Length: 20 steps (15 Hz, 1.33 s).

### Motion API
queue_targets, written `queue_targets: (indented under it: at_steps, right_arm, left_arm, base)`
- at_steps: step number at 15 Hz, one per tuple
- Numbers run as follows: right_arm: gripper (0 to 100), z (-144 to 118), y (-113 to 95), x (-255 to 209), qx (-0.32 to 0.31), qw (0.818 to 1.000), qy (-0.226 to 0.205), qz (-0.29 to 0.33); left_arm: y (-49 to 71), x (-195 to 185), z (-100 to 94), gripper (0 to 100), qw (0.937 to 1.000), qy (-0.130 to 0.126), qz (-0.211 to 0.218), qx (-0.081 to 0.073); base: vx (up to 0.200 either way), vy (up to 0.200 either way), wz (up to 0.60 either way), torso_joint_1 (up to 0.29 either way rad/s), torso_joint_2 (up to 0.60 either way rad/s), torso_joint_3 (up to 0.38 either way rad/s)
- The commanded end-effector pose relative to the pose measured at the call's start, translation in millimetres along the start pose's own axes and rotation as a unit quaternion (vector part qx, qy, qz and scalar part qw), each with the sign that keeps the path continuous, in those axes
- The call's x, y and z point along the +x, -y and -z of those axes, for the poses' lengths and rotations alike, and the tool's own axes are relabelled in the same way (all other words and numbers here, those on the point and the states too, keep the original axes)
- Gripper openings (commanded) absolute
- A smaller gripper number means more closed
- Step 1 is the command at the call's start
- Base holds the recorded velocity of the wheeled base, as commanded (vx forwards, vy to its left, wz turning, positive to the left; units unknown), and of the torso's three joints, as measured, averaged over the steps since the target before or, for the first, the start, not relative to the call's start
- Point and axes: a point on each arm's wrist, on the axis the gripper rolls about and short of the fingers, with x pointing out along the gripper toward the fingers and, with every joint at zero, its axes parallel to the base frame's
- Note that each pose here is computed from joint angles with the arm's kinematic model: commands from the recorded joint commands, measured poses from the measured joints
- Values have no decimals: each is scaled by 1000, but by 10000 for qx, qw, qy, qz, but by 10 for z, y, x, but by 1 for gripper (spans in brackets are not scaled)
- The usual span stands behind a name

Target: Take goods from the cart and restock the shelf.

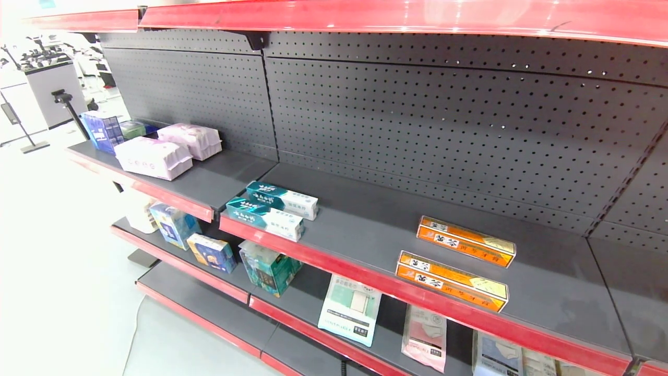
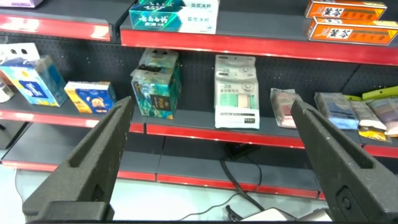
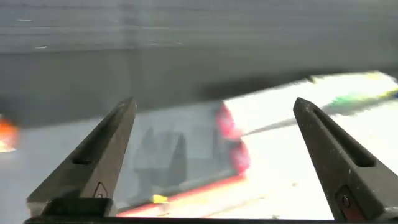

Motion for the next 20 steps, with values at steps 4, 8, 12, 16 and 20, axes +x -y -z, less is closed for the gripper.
queue_targets:
  at_steps: [4,8,12,16,20]
  right_arm:
    - [100,576,372,-699,-301,9894,338,-1382]
    - [100,941,378,-846,-191,9584,832,-2724]
    - [100,961,339,-854,-291,9148,914,-3925]
    - [100,1098,403,-881,-287,8747,1316,-4656]
    - [100,1278,435,-900,12,8830,1797,-4336]
  left_arm:
    - [2,-2,-1,100,10000,11,64,-12]
    - [5,-1,-6,100,9999,1,133,-74]
    - [5,2,-7,100,9999,-14,140,-75]
    - [5,-9,-3,100,9999,47,126,-71]
    - [6,-34,8,100,9997,200,130,-59]
  base:
    - [0,0,0,0,0,0]
    - [0,0,0,0,0,0]
    - [0,0,0,0,0,0]
    - [0,0,0,0,0,0]
    - [0,0,0,0,0,0]
